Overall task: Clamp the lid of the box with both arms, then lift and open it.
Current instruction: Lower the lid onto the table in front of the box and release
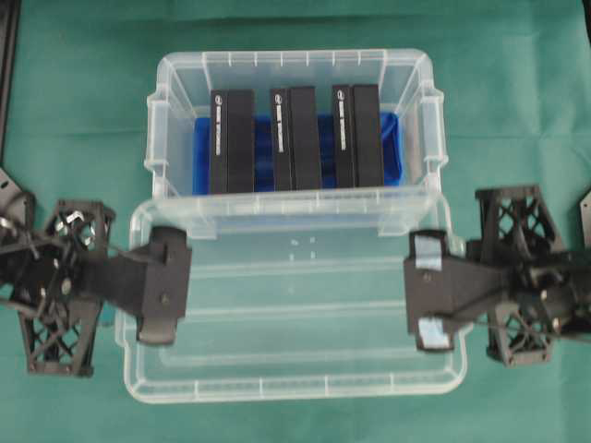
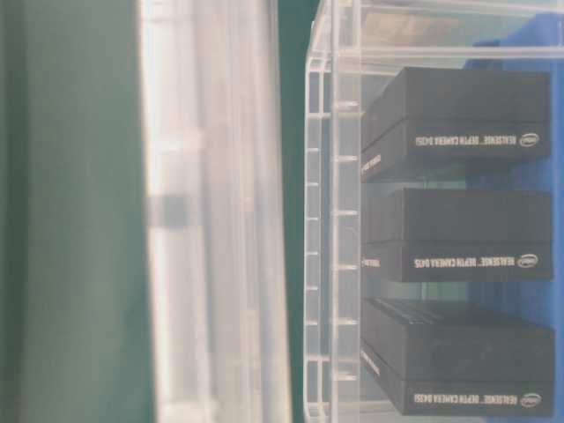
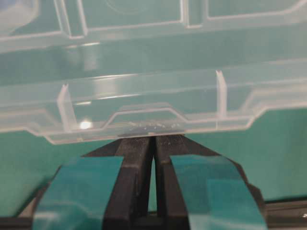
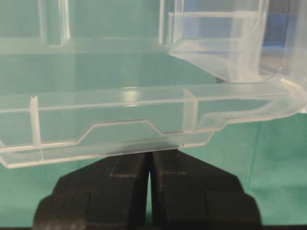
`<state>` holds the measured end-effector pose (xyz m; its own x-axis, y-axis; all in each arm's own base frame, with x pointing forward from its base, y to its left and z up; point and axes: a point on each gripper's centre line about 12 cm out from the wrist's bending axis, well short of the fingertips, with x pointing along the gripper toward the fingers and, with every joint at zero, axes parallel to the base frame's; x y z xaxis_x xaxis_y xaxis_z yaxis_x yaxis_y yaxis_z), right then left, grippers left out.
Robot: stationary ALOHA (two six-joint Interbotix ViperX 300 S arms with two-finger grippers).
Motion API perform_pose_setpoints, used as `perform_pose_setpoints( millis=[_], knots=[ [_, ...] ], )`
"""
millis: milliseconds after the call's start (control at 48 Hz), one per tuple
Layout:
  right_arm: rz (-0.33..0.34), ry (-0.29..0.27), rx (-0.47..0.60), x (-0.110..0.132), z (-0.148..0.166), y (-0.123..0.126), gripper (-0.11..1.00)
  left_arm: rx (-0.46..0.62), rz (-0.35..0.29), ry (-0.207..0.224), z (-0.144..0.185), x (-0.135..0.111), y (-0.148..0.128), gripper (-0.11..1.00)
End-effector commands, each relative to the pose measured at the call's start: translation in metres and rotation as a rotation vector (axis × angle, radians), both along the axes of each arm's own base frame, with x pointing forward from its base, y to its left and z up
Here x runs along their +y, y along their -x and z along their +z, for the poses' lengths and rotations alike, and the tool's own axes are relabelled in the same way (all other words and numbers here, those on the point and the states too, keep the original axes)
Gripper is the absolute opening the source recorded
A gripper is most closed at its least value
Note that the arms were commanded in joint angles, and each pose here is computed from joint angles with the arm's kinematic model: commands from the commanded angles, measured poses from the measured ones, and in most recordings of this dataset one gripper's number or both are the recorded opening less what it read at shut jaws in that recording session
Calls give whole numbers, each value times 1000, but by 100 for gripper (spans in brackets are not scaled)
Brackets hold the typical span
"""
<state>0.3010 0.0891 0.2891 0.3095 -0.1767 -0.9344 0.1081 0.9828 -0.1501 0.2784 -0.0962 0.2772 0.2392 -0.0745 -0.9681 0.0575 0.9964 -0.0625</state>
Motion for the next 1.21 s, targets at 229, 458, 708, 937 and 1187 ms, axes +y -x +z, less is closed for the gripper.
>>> perform_pose_setpoints(
  millis=[229,458,708,937,1187],
  knots=[
    [-23,-21,-78,8,21,-15,1,-103,17,28,28,-6,-15,2],
    [-22,-11,-51,11,7,-19,1,-109,21,33,19,-8,-17,2],
    [-17,-27,-43,17,-10,-27,1,-109,38,39,-2,-11,-25,2],
    [-54,-57,-46,21,-32,-29,1,-126,62,62,-22,-15,-28,2],
    [-58,-108,-83,30,-61,-30,1,-124,96,77,-50,-17,-28,2]
  ],
)
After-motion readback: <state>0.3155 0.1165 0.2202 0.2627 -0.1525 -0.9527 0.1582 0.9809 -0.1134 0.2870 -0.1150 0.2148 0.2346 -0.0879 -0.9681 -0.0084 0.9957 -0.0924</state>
